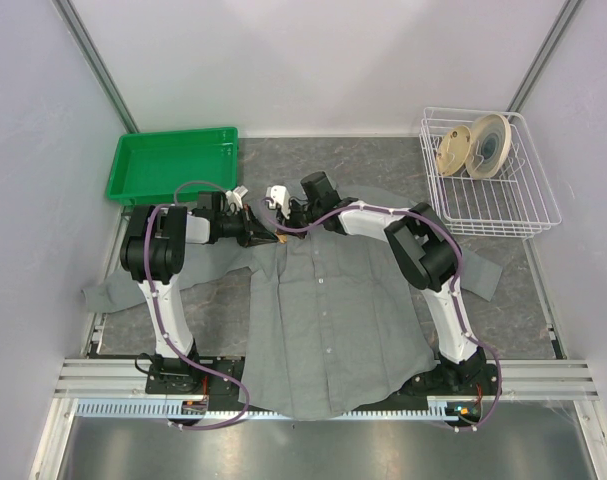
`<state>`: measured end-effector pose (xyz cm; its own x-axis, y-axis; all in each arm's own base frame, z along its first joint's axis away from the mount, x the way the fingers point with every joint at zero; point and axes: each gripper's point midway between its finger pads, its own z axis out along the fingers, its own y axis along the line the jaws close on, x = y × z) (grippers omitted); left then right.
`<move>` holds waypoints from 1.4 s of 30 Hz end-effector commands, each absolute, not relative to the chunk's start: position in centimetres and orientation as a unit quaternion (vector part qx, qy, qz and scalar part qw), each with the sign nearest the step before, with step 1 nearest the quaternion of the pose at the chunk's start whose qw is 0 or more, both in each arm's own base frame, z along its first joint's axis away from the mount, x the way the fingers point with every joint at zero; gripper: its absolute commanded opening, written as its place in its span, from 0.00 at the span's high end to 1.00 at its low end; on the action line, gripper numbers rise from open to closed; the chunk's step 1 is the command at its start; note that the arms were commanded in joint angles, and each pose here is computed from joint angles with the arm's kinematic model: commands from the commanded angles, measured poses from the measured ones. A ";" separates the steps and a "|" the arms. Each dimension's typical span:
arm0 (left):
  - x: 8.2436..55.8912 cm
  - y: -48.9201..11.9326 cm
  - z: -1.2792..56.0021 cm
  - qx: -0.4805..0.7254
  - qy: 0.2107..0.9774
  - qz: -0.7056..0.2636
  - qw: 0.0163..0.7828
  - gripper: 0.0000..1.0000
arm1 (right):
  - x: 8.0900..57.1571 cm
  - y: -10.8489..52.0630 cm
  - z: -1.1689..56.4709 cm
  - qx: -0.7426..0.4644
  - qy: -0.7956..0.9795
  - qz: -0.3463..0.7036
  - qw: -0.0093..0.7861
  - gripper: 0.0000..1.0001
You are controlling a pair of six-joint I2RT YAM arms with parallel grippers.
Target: Pin the brooch onto the clothing
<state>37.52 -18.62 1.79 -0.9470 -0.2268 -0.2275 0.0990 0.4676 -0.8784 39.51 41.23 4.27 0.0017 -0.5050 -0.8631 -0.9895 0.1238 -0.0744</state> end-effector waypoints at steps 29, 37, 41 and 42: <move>37.6 -19.0 1.9 -0.009 0.839 -0.518 0.167 0.98 | 40.7 39.9 3.4 -0.595 0.657 0.261 0.382 1.00; 37.6 -19.0 1.8 -0.011 0.840 -0.517 0.165 0.98 | 41.6 39.4 3.3 -0.579 0.674 0.243 0.390 1.00; 37.6 -19.0 1.9 -0.009 0.840 -0.517 0.166 0.98 | 41.5 39.1 3.5 -0.573 0.676 0.243 0.394 1.00; 37.6 -19.0 1.9 -0.010 0.839 -0.518 0.165 0.98 | 41.6 39.2 3.8 -0.571 0.674 0.244 0.399 1.00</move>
<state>37.49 -18.68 1.80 -0.9474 -0.2246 -0.2281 0.1006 0.4675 -0.8783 40.37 40.08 3.44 -0.0169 -0.5723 -0.8198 -0.9797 0.1734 -0.1009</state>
